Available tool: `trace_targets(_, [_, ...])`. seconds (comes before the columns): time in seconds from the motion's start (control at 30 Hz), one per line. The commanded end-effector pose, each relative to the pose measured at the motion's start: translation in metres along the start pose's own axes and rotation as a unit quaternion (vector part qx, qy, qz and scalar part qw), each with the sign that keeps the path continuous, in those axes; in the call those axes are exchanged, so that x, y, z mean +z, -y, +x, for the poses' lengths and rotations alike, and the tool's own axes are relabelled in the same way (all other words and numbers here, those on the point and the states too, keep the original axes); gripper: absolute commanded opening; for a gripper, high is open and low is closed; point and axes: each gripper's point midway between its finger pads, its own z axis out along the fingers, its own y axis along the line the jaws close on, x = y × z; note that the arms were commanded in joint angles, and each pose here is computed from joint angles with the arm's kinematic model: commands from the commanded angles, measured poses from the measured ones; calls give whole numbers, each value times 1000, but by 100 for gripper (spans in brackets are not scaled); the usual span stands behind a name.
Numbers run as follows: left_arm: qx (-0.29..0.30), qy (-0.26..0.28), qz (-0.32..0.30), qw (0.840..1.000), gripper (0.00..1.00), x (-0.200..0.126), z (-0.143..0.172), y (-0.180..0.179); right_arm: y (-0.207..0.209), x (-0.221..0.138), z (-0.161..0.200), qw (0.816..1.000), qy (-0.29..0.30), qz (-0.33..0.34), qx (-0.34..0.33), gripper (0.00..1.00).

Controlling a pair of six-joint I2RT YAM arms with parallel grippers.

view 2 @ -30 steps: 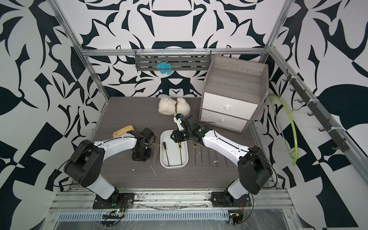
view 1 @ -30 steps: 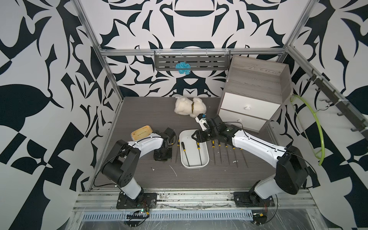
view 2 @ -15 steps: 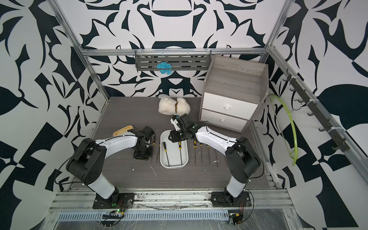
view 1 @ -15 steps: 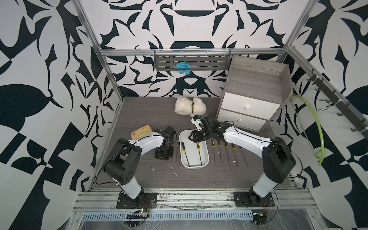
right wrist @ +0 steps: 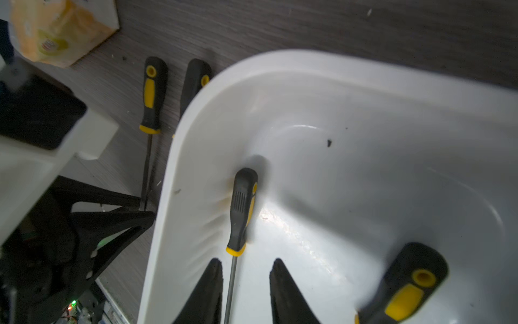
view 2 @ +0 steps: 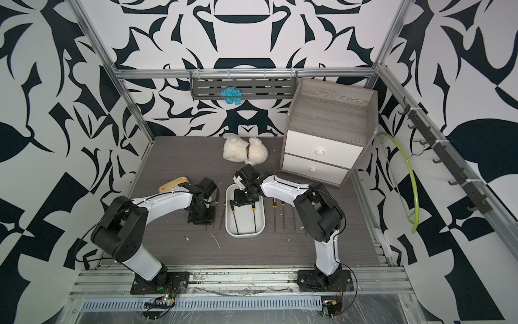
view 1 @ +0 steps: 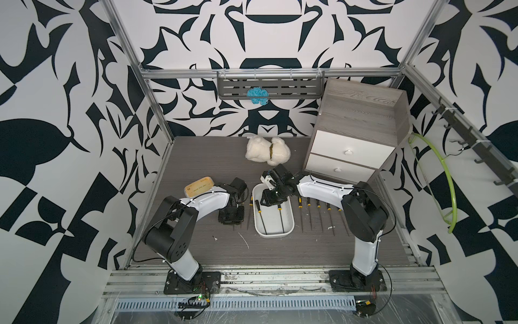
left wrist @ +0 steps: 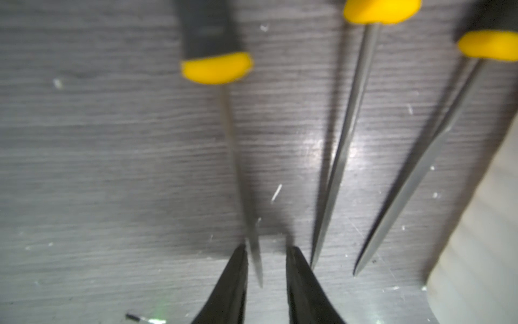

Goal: Take the file tool out of the storage box
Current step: Pick up the file tool from the storage box.

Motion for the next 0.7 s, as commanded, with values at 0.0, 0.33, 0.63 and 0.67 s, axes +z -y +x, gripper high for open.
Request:
trace_targets(0.0, [-7,20,7,1000,33,-13,1,-2,-1,-6,-6,998,8,52,-18,33])
trace_targets(0.33, [-9,50,3,999,39,-28,-2,-5,-4,10,-6,995,-5,86,-41,34])
trace_targets(0.63, [-6,100,51,994,38,-44,-12,8,5,18,-7,990,-14,132,-51,34])
trace_targets(0.67, [-4,110,65,992,38,-47,-13,13,7,20,-7,989,-16,136,-51,34])
